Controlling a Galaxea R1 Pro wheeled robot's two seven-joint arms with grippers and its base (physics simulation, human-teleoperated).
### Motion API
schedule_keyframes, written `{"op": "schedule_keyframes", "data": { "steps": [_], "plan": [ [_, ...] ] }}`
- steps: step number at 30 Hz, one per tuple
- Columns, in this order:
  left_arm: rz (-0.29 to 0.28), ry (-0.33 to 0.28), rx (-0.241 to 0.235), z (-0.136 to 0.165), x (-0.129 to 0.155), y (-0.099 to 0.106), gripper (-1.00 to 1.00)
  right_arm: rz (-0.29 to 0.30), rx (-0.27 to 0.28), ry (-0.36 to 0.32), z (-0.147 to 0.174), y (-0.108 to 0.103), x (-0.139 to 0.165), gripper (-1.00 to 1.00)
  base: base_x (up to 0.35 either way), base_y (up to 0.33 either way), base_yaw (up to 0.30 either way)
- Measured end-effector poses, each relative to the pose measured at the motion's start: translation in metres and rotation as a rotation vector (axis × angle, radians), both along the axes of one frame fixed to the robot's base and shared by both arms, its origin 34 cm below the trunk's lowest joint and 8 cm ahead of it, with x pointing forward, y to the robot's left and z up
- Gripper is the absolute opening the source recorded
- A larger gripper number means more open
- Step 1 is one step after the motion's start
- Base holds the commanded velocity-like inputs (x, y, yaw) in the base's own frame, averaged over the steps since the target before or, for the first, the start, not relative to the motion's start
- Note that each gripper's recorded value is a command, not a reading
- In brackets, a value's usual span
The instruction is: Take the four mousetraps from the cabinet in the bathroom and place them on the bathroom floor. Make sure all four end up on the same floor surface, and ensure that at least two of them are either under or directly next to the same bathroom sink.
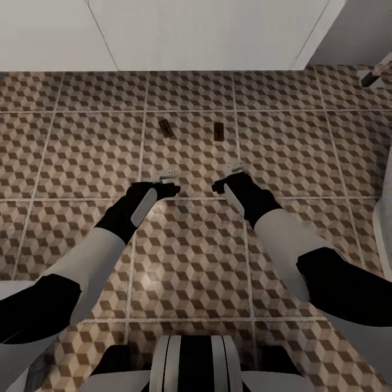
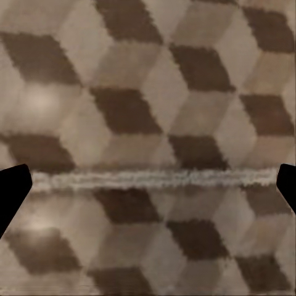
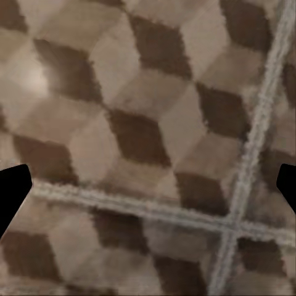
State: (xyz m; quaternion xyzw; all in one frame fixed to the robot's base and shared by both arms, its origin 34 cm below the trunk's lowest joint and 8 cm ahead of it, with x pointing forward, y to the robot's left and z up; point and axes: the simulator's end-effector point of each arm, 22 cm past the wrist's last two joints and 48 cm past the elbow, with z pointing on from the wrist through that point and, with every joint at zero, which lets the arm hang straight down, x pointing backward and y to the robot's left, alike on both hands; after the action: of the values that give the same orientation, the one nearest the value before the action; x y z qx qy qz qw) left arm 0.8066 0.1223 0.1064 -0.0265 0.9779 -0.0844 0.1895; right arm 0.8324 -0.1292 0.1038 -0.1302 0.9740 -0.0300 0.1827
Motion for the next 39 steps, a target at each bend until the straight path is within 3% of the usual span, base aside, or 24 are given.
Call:
{"op": "schedule_keyframes", "data": {
  "steps": [11, 35, 39],
  "plan": [
    [0.0, -0.001, 0.001, 0.0, 0.0, 0.001, 1.0, 0.0, 0.0, -0.001, 0.0, 0.0, 0.0, 1.0, -0.211, 0.0, 0.0],
    [-0.026, -0.003, 0.011, 0.0, -0.002, -0.004, 1.0, -0.001, -0.006, -0.001, 0.0, -0.004, 0.0, 1.0, -0.01, 0.0, 0.0],
    [-0.028, -0.018, 0.012, 0.013, 0.004, -0.004, 1.0, -0.001, -0.006, -0.017, 0.012, -0.004, 0.007, 1.0, 0.0, 0.0, 0.0]
  ]
}}
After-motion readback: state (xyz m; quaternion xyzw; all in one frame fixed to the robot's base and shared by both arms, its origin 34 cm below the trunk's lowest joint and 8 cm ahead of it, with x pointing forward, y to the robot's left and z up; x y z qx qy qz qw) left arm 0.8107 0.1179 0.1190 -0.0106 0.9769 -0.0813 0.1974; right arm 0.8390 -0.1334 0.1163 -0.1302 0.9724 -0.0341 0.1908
